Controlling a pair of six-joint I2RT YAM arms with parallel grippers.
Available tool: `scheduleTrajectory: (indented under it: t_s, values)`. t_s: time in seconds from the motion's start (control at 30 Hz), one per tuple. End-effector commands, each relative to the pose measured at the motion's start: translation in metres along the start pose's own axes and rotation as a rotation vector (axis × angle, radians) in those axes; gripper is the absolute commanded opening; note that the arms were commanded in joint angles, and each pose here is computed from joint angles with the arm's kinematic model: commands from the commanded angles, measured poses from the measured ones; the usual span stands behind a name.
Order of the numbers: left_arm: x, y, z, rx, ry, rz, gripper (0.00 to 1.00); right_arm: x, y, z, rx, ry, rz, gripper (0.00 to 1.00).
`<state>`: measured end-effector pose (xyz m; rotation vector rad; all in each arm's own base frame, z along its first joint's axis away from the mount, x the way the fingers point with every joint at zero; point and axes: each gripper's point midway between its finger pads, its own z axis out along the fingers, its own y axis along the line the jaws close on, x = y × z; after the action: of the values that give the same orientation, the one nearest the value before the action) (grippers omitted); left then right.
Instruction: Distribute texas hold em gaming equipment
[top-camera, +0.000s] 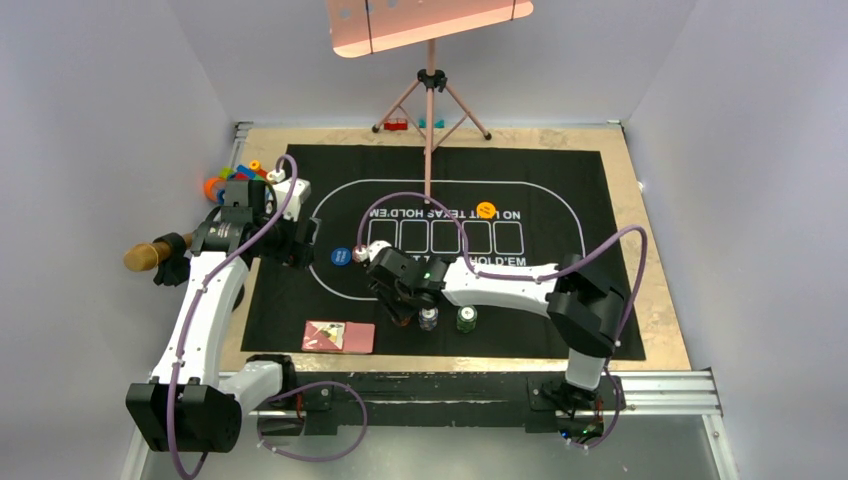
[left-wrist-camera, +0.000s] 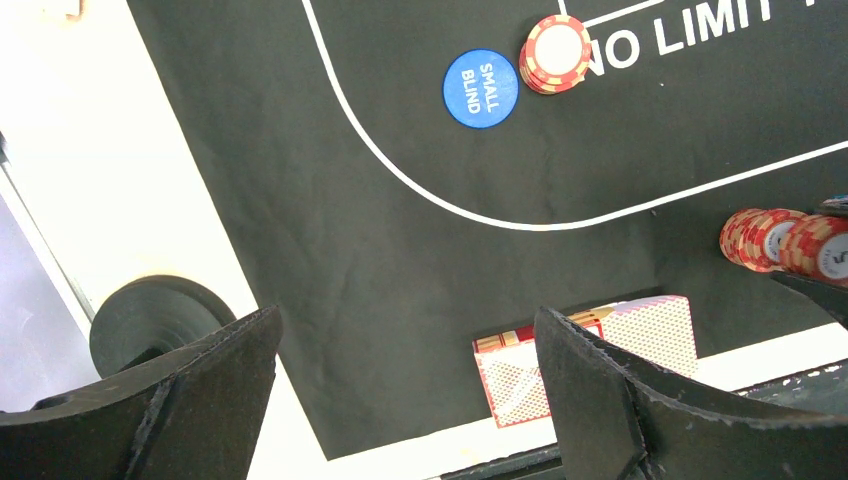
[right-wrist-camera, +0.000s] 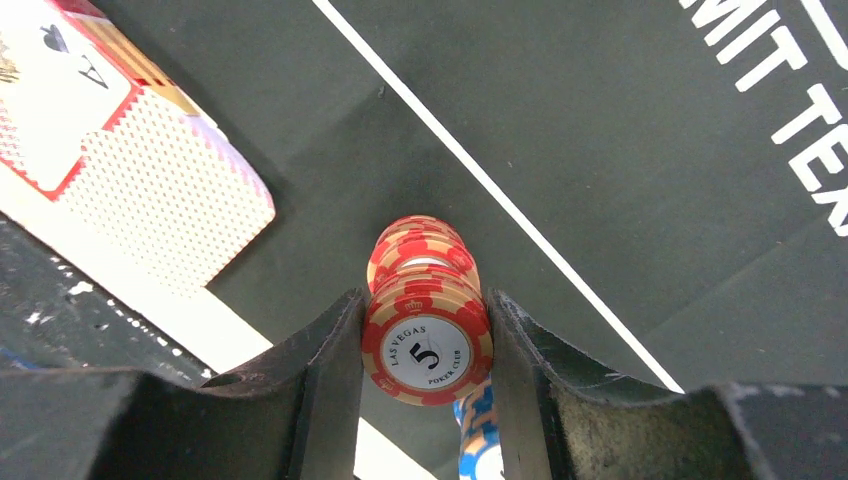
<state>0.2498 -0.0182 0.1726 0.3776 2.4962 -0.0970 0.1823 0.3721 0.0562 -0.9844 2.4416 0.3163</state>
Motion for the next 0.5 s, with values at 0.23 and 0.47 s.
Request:
scheduleTrajectory:
  t_s: [0.23, 0.47]
  values:
    - [-0.014, 0.005, -0.012, -0.022, -0.055, 0.015, 1.00, -0.083, -0.061, -0.067, 0.098, -0.213, 0.128, 0.19]
    - [-0.014, 0.005, -0.011, -0.022, -0.052, 0.015, 1.00, -0.087, -0.193, -0.071, 0.292, -0.231, 0.441, 0.14]
